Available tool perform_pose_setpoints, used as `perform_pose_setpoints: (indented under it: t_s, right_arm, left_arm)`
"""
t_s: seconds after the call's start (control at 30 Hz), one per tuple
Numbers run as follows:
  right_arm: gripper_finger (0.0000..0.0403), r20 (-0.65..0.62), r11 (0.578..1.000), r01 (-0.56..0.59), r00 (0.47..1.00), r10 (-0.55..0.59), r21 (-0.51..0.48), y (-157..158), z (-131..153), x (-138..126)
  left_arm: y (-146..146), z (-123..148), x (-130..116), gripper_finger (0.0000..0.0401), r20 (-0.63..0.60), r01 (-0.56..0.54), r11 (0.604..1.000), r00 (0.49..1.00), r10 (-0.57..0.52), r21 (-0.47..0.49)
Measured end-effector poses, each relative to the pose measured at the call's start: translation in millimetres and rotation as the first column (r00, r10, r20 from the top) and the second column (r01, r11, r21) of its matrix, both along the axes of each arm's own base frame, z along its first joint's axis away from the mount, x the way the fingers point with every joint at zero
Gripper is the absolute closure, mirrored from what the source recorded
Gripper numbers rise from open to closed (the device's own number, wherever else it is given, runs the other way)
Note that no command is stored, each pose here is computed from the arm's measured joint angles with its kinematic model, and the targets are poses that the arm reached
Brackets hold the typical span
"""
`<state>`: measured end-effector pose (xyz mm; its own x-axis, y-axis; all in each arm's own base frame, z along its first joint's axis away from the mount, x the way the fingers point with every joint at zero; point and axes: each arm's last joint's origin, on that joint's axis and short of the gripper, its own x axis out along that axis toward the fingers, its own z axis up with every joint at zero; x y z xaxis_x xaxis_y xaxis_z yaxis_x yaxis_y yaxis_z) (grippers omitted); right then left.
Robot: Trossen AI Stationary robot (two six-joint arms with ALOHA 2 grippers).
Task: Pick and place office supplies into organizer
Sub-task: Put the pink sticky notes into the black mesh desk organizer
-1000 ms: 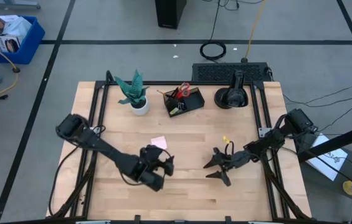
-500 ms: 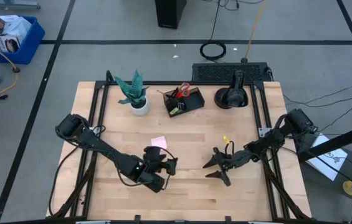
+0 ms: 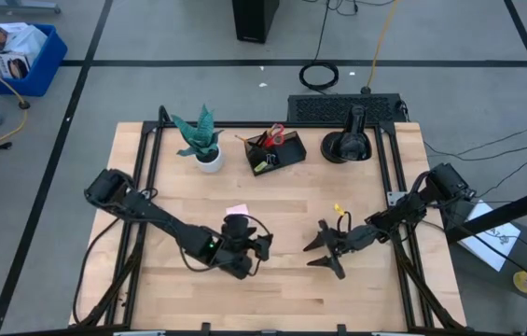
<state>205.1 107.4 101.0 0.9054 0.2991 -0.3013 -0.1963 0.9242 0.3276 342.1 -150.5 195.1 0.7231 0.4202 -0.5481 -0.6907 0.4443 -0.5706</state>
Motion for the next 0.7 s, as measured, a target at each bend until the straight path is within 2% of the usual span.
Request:
perform_pose_setpoints:
  t_s: [0.03,0.13,0.2,0.33,0.4,0.47,0.7]
  right_arm:
    - [0.0193,0.035,0.999,0.017,0.999,-0.015,-0.051,-2.3,1.6,1.1]
    - [0.0193,0.152,0.986,0.151,0.978,-0.139,-0.071,-17.8,12.3,-7.1]
    - [0.0193,0.194,0.979,0.178,0.968,-0.156,-0.101,-27.7,15.1,-20.5]
    - [0.0193,0.226,0.951,0.302,0.933,-0.281,-0.065,-52.2,19.6,-37.9]
    - [0.0193,0.281,0.966,0.259,0.929,-0.240,-0.029,-56.7,29.2,-38.0]
    - [0.0193,0.299,0.969,0.241,0.929,-0.216,-0.047,-59.9,33.8,-38.6]
    - [0.0193,0.380,0.938,0.331,0.884,-0.271,-0.103,-73.8,50.6,-43.1]
  left_arm:
    - [1.7,-0.3,0.3,0.0077,-0.009,0.001,1.000,1.000,-0.001,0.011]
    - [5.2,-1.1,0.7,0.0077,-0.031,0.003,1.000,1.000,-0.003,0.030]
    - [5.9,-2.2,0.0,0.0077,-0.051,0.012,1.000,0.999,-0.011,0.026]
    - [10.4,-3.3,0.4,0.0077,-0.078,0.014,0.999,0.997,-0.010,0.051]
    - [12.8,-3.2,1.5,0.0077,-0.077,0.008,0.998,0.997,-0.003,0.055]
    - [14.8,-3.0,2.4,0.0077,-0.072,-0.004,0.999,0.997,0.007,0.048]
    - [29.1,-9.8,-2.0,0.0077,-0.134,-0.110,0.994,0.985,0.106,-0.023]
